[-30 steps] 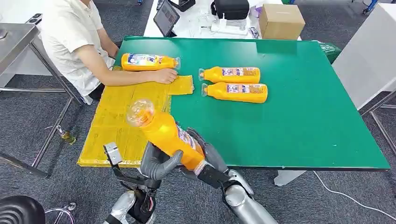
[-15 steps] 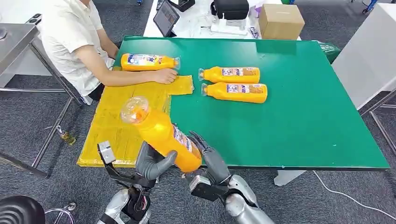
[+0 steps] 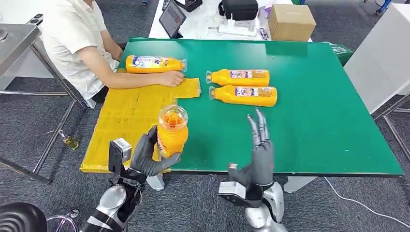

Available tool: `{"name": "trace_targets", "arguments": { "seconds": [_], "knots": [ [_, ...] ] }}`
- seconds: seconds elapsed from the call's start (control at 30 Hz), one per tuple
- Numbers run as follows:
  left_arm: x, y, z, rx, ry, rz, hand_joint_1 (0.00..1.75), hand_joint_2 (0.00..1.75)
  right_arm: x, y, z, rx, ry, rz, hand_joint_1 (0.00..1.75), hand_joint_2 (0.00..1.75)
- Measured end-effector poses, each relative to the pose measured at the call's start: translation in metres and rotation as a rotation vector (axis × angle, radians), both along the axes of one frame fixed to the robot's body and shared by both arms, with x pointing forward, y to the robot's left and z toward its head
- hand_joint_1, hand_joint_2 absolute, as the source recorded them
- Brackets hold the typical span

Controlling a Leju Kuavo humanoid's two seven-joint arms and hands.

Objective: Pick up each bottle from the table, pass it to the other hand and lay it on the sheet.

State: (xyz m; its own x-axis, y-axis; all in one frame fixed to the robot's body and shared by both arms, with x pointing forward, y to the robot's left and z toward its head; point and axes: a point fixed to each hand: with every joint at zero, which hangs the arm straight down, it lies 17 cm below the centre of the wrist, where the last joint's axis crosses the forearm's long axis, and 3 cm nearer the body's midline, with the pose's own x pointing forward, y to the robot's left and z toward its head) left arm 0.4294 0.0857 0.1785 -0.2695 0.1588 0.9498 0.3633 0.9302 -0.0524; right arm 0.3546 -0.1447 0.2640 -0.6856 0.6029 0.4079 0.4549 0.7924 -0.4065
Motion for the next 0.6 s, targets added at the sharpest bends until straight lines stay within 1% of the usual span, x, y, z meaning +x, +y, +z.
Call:
{"name": "trace_targets", "arguments": {
  "seconds": [0.13, 0.2, 0.27, 0.37, 0.5, 0.6],
  "knots": [
    [0.017, 0.014, 0.0, 0.123, -0.024, 0.066, 1.75, 1.75, -0.015, -0.059, 0.061, 0.142, -0.141, -0.153, 0.0, 0.0],
    [0.027, 0.027, 0.0, 0.23, -0.056, 0.122, 1.75, 1.75, -0.023, -0.075, 0.075, 0.195, -0.176, -0.183, 0.0, 0.0],
    [0.035, 0.042, -0.004, 0.34, -0.082, 0.166, 1.75, 1.75, -0.027, -0.078, 0.083, 0.225, -0.195, -0.189, 0.0, 0.0],
    [0.041, 0.071, -0.019, 0.49, -0.087, 0.22, 1.75, 1.75, -0.027, -0.074, 0.083, 0.271, -0.188, -0.161, 0.0, 0.0],
    [0.041, 0.102, -0.037, 0.584, -0.065, 0.266, 1.75, 1.75, -0.028, -0.059, 0.084, 0.289, -0.18, -0.113, 0.0, 0.0],
    [0.04, 0.121, -0.051, 0.688, -0.051, 0.291, 1.75, 1.75, -0.025, -0.057, 0.08, 0.356, -0.157, -0.078, 0.0, 0.0]
  ]
}}
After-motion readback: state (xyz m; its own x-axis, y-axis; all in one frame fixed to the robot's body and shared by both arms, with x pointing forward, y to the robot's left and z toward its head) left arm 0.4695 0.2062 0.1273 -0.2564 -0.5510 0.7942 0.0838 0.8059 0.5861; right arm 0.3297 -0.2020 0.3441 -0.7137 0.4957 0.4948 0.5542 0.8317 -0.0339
